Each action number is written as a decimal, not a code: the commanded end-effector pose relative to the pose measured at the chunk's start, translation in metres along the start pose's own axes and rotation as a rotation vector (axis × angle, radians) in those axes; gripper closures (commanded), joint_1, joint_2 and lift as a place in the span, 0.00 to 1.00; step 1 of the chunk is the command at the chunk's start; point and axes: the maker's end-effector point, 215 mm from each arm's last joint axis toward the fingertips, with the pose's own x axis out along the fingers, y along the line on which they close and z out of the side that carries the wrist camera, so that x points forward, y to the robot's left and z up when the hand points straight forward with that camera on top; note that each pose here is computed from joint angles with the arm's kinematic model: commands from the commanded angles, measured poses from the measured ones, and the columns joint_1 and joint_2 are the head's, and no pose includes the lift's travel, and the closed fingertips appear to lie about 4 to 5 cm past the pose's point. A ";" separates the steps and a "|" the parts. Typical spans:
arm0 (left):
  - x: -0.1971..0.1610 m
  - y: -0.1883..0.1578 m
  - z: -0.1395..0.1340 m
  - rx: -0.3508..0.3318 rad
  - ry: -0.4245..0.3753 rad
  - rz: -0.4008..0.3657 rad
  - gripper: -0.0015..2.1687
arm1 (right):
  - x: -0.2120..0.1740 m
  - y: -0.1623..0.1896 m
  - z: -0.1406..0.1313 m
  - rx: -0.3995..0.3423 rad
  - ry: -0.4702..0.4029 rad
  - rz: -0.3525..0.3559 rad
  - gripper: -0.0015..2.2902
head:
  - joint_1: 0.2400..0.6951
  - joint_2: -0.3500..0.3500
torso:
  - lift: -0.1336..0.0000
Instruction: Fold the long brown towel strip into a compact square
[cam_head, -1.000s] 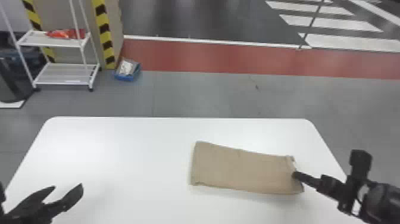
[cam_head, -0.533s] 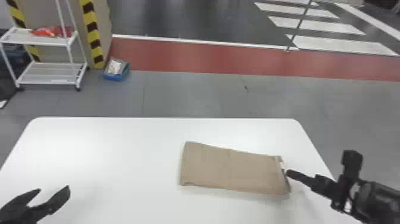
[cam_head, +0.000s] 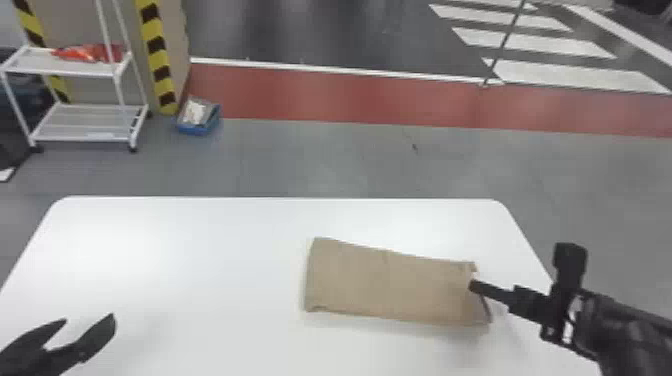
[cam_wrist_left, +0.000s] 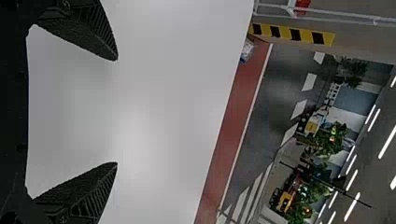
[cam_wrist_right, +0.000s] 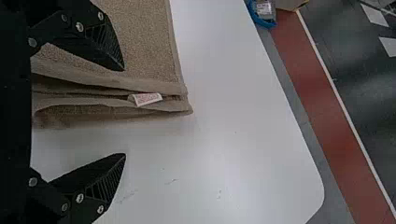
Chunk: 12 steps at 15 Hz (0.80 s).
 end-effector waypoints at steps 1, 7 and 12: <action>0.000 -0.002 -0.001 -0.008 -0.003 -0.002 0.04 | 0.004 0.002 -0.004 -0.009 0.017 -0.003 0.17 | 1.00 0.25 | 1.00; -0.003 0.002 -0.001 -0.011 -0.006 0.003 0.04 | 0.009 0.006 -0.012 -0.020 0.039 -0.008 0.23 | 1.00 0.26 | 1.00; -0.007 0.006 0.000 -0.011 -0.016 0.004 0.04 | 0.011 0.008 -0.013 -0.014 0.030 -0.004 0.53 | 1.00 0.28 | 1.00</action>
